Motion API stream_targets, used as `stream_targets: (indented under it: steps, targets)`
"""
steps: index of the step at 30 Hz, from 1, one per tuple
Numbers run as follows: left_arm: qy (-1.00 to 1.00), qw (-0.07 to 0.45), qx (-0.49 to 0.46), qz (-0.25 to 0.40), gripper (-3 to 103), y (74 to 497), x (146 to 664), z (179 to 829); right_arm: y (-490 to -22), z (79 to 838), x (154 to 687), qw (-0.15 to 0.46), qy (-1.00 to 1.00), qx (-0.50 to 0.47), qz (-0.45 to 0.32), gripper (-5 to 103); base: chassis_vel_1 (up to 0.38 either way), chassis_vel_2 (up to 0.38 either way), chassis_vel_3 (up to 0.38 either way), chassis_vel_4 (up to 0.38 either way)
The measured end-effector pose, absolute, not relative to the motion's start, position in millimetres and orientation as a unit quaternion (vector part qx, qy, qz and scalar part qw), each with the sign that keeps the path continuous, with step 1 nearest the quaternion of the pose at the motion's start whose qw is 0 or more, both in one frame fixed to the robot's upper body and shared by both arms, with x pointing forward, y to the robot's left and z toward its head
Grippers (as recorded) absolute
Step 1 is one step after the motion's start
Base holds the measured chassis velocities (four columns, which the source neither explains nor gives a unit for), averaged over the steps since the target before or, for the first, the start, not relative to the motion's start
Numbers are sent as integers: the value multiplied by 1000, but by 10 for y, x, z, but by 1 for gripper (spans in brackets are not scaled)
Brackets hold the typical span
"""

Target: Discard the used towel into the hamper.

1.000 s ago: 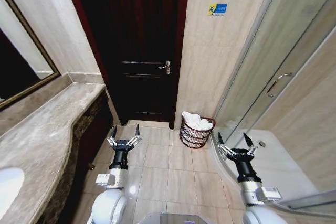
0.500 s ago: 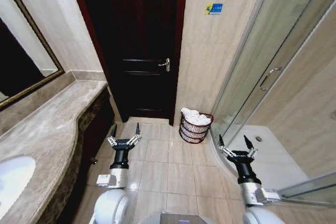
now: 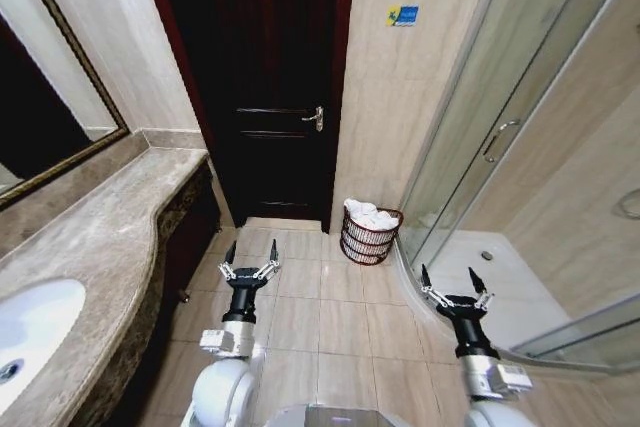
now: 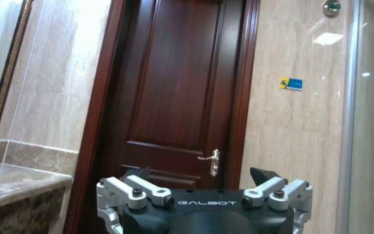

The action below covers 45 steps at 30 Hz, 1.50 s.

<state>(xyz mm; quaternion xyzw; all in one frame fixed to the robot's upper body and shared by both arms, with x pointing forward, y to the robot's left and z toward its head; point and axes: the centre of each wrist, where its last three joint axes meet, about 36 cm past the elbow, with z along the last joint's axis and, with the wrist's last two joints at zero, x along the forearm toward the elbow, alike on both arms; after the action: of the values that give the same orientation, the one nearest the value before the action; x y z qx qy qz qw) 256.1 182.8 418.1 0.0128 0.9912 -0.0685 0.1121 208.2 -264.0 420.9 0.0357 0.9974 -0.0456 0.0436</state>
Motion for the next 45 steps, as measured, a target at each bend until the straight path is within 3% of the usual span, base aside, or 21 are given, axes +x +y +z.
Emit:
stream_targets:
  steps: [16, 45]
  targets:
    - [990, 121, 19, -64, 100, 1856, 2482, 4326, -2628, 4236, 1958, 52, 997, 40, -44, 100, 98, -98, -95, 105]
    - [992, 113, 21, -58, 100, 1935, 2501, 4373, -2673, 3998, 1858, 51, 996, 56, -54, 100, 0, 0, 0, 0]
